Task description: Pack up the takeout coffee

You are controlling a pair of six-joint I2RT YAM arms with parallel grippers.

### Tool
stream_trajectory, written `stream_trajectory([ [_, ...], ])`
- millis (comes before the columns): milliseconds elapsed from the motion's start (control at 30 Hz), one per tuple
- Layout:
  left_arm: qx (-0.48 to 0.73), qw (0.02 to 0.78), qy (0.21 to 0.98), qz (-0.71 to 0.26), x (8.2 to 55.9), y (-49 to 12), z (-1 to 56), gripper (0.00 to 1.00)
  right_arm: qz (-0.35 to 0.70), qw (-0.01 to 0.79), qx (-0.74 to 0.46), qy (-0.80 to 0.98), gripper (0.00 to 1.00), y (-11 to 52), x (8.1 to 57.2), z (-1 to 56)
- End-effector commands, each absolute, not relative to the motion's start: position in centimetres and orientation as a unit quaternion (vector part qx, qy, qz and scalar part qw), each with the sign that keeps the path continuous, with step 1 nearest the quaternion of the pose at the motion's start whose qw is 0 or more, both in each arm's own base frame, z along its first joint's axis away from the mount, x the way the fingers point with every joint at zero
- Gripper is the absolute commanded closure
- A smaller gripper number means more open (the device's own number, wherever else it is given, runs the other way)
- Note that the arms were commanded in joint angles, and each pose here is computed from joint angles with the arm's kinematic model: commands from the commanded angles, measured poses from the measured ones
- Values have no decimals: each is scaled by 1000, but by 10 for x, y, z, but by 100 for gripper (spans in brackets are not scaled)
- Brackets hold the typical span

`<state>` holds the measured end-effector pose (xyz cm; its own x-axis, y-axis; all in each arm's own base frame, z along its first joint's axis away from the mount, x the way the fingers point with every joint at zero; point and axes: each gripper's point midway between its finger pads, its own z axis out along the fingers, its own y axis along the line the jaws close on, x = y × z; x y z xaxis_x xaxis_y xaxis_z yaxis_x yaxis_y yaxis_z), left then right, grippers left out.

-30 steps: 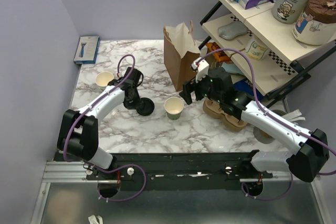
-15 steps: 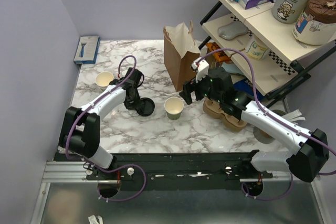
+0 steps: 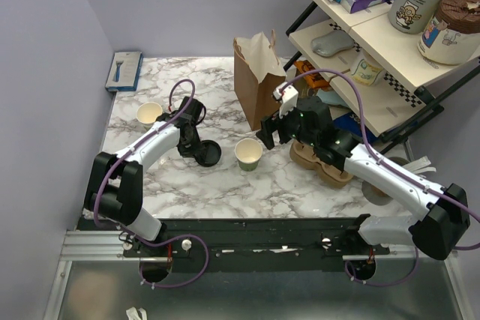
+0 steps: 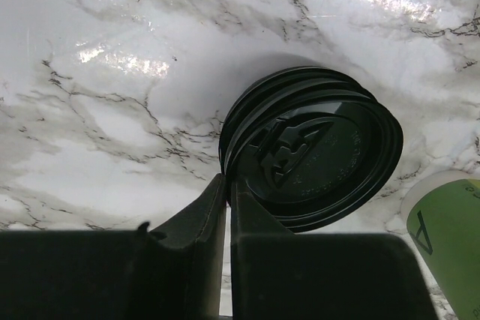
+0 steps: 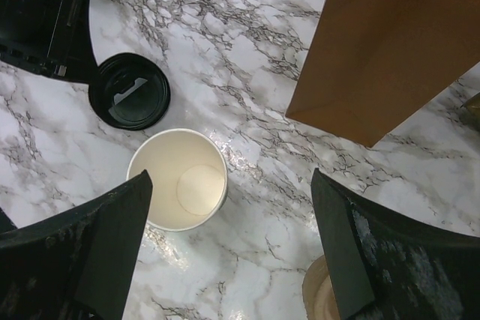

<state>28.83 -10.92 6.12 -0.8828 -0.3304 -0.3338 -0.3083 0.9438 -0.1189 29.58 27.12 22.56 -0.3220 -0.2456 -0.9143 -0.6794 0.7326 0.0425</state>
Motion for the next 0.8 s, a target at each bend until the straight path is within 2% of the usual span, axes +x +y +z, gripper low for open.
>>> stream_trajectory([
  [0,-164,178,969,-36,293,-112,62,89,229,494,-309,780,5,282,294,229],
  [200,-165,182,968,-44,293,-114,62,100,252,496,-317,768,5,308,296,246],
  [433,-183,194,962,-54,292,-113,61,100,273,454,-324,784,9,358,303,235],
  [467,-188,197,960,-59,293,-113,61,100,269,426,-329,798,11,365,302,215],
  [667,-209,221,948,-91,294,-108,70,100,256,392,-325,822,16,393,308,197],
  [767,-211,222,948,-90,294,-104,68,100,226,368,-320,844,19,397,318,169],
])
